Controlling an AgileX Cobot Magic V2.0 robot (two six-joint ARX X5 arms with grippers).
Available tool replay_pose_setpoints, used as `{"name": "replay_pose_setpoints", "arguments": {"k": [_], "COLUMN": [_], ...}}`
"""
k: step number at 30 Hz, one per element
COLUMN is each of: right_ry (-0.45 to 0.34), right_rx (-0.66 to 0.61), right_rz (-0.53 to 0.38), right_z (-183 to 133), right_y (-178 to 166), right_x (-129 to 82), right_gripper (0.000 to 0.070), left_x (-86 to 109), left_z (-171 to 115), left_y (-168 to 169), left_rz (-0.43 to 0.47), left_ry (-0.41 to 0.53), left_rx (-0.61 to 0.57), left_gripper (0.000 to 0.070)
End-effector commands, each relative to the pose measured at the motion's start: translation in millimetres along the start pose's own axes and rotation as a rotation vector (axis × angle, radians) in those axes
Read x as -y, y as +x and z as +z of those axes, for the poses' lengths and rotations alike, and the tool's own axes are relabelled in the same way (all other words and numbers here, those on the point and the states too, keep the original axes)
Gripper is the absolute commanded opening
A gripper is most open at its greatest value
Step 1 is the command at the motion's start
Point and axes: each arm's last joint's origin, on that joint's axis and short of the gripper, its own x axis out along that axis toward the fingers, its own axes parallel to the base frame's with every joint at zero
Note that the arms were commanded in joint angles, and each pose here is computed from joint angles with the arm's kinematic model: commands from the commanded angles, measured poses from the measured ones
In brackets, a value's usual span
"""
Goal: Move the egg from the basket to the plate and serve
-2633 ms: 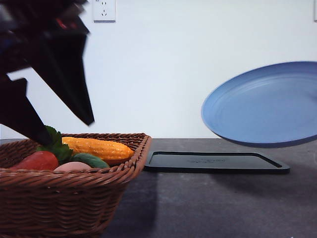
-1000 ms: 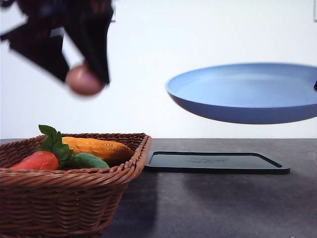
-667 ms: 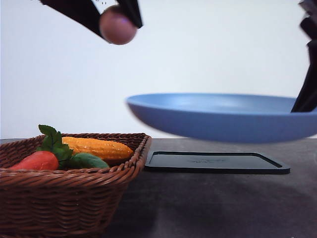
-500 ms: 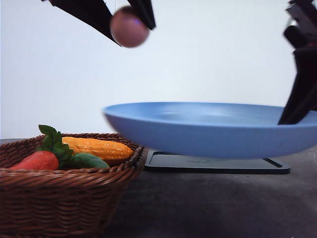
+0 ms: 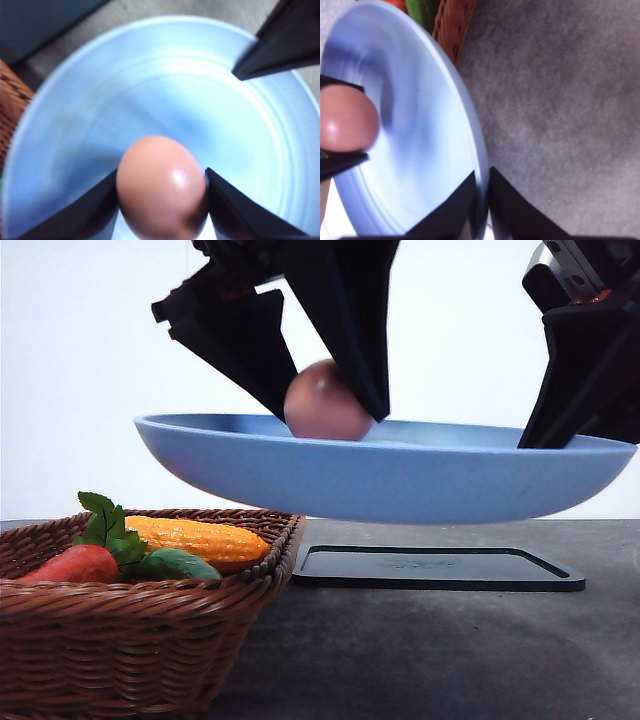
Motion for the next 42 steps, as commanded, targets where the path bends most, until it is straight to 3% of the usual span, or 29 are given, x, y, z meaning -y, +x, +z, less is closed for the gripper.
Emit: {"name": "replay_pose_setpoints", "arguments": {"k": [1, 6, 12, 17, 24, 27, 34, 42], "right_ry": [-0.017, -0.008, -0.009, -0.001, -0.013, -0.016, 0.009, 0.050], "right_rx": [0.001, -0.009, -0.016, -0.032, -0.039, -0.034, 0.016, 0.057], "right_rz": [0.016, 0.012, 0.011, 0.007, 0.005, 0.004, -0.018, -0.058], "right_z": [4.2, 2.9, 2.2, 0.3, -0.4, 0.1, 10.8, 58.7], "right_y": [-0.5, -0.6, -0.6, -0.6, -0.6, -1.5, -11.0, -17.9], "right_x": [-3.8, -3.3, -3.2, -2.6, -2.3, -1.1, 13.5, 38.1], "right_gripper": [0.0000, 0.0000, 0.0000, 0.0000, 0.0000, 0.0000, 0.0000, 0.0000], "left_x": [5.5, 8.5, 10.1, 10.0, 11.1, 5.7, -14.2, -32.4], "left_z": [2.9, 1.5, 0.7, 3.4, 18.1, 17.1, -3.3, -31.9], "left_y": [4.6, 9.2, 8.6, -2.9, -37.8, -61.6, -119.3, -182.3], "left_rz": [-0.008, -0.008, -0.009, 0.000, 0.005, 0.072, 0.325, 0.451], "left_ry": [0.025, 0.033, 0.037, 0.031, 0.047, 0.052, 0.028, -0.066], "left_rx": [-0.001, -0.019, -0.025, -0.054, 0.044, 0.078, 0.176, 0.390], "left_gripper": [0.0253, 0.0269, 0.0443, 0.0448, 0.0444, 0.0443, 0.0443, 0.0442]}}
